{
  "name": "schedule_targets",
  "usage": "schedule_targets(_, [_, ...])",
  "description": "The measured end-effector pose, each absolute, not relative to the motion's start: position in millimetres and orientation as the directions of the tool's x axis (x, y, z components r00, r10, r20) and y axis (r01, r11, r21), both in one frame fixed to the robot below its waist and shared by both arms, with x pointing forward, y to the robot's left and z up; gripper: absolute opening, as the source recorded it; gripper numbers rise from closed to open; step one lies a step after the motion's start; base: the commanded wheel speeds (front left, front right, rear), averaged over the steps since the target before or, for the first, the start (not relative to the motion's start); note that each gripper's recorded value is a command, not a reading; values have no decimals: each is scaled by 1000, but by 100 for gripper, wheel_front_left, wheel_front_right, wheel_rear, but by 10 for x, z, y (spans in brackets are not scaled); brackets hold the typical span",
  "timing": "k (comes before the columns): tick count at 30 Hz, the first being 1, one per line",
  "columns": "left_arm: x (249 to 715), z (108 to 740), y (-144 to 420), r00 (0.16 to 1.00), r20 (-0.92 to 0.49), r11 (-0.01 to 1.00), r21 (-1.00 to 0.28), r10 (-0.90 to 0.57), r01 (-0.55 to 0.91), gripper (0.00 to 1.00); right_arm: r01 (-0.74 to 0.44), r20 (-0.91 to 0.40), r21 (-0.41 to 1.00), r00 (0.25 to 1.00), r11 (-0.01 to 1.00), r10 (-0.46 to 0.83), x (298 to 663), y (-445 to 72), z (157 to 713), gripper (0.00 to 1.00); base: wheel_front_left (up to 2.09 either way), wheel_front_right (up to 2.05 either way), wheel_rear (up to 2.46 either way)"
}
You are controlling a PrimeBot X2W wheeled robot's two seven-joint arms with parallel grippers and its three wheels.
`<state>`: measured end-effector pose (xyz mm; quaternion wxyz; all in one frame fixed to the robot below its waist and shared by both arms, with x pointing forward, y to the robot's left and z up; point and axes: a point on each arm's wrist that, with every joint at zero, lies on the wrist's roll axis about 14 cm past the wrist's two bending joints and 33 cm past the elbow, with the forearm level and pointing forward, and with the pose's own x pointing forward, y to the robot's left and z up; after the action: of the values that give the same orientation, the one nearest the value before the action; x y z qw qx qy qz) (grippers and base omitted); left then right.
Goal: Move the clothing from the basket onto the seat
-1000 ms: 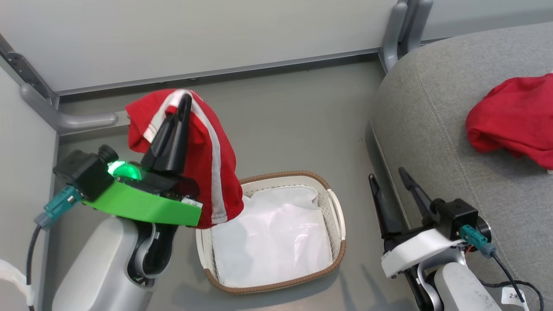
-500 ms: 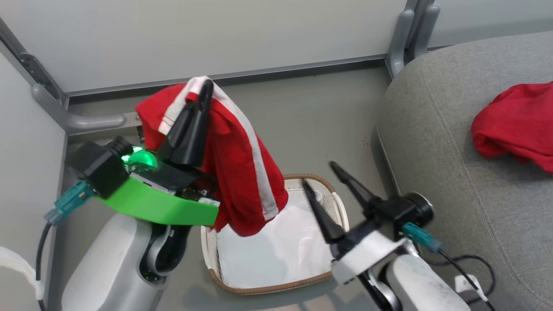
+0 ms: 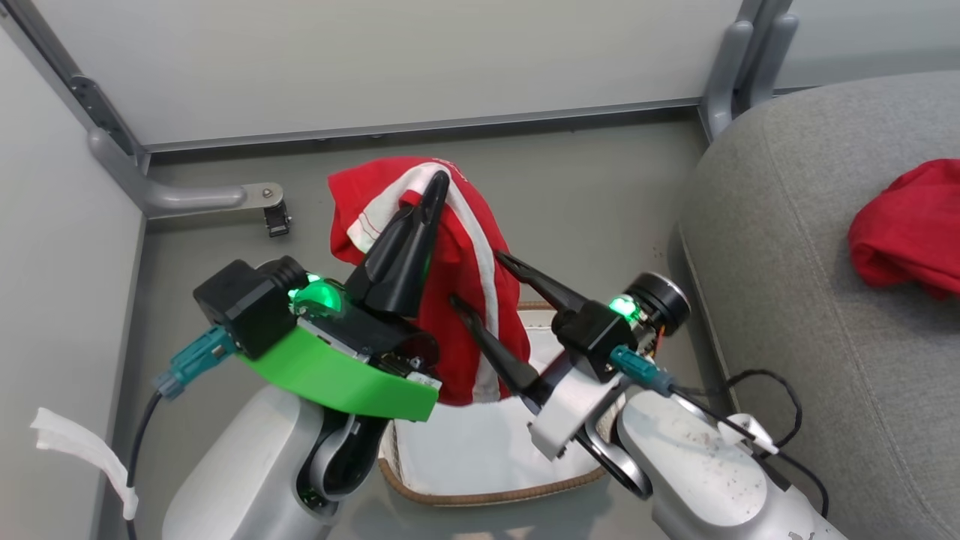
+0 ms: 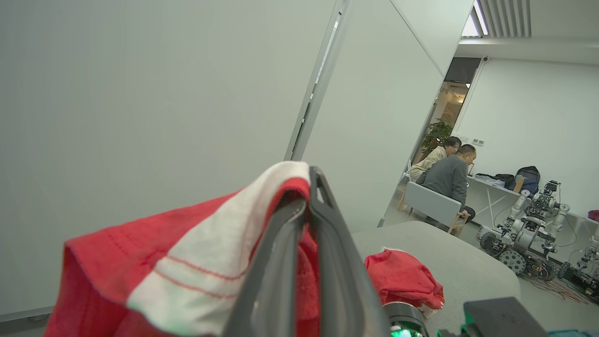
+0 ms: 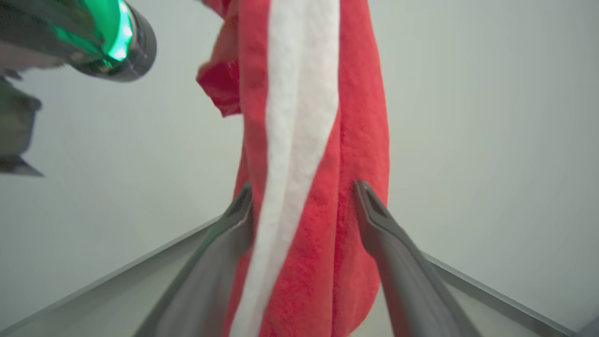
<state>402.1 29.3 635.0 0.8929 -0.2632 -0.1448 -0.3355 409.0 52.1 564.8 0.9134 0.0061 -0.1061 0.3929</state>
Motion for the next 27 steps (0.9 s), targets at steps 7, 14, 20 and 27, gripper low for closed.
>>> schedule_targets(7, [3953,6352,314,738,433,635,-385,-517,670,0,-755,45,-31,654,656,755,4053,644,5164,100,0,0,0])
schedule_targets(14, [3947,6327,344,746,426,639,-392,-512,662,0,-758,15,10,653,653,758,4071,671,5061,0,0,0,0])
schedule_targets(20, [3985,6299,331,748,422,637,-398,-512,660,45,-722,41,20,692,692,721,4182,535,5139,0,0,0,0])
schedule_targets(27, [4045,6166,229,746,392,628,-403,-539,666,100,-649,69,40,760,760,646,4287,237,5196,0,0,0,0])
